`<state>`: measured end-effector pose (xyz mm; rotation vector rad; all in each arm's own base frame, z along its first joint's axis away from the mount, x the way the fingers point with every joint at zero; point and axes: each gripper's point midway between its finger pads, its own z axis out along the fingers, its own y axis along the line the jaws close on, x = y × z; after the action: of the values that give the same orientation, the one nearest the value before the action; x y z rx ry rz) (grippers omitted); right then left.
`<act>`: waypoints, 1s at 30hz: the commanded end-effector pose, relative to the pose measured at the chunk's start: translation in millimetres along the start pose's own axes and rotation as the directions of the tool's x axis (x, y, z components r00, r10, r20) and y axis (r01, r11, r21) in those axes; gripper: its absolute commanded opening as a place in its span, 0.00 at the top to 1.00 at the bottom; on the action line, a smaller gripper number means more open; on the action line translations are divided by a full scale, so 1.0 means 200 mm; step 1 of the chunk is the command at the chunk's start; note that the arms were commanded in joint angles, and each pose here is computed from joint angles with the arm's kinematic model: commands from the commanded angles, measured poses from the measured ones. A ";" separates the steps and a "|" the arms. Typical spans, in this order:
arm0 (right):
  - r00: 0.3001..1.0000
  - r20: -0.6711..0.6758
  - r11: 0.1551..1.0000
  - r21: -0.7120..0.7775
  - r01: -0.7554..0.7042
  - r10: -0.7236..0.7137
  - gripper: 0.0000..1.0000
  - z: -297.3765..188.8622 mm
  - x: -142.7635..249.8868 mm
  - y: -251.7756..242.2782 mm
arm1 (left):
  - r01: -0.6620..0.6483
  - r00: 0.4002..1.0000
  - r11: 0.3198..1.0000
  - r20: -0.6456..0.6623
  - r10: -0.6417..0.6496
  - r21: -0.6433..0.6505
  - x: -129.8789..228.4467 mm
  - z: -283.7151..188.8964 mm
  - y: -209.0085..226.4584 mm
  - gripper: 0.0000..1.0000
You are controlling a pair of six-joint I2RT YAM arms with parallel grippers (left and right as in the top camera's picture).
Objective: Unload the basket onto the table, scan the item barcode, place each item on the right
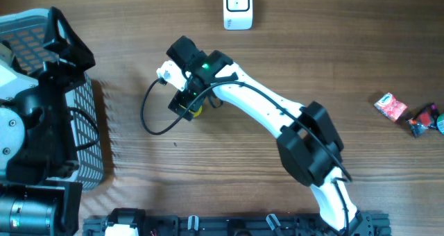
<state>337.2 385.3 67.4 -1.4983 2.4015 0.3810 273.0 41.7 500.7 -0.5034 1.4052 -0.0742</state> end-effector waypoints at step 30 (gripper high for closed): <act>0.733 -0.017 0.692 0.344 -0.634 0.680 0.60 -0.21 0.34 -0.38 | 0.003 1.000 1.000 0.001 -0.003 0.003 0.00 0.00 0.00 0.00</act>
<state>359.4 297.4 33.9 -0.9310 2.8677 -0.0090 273.0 41.7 500.6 -0.5034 1.4056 -0.0741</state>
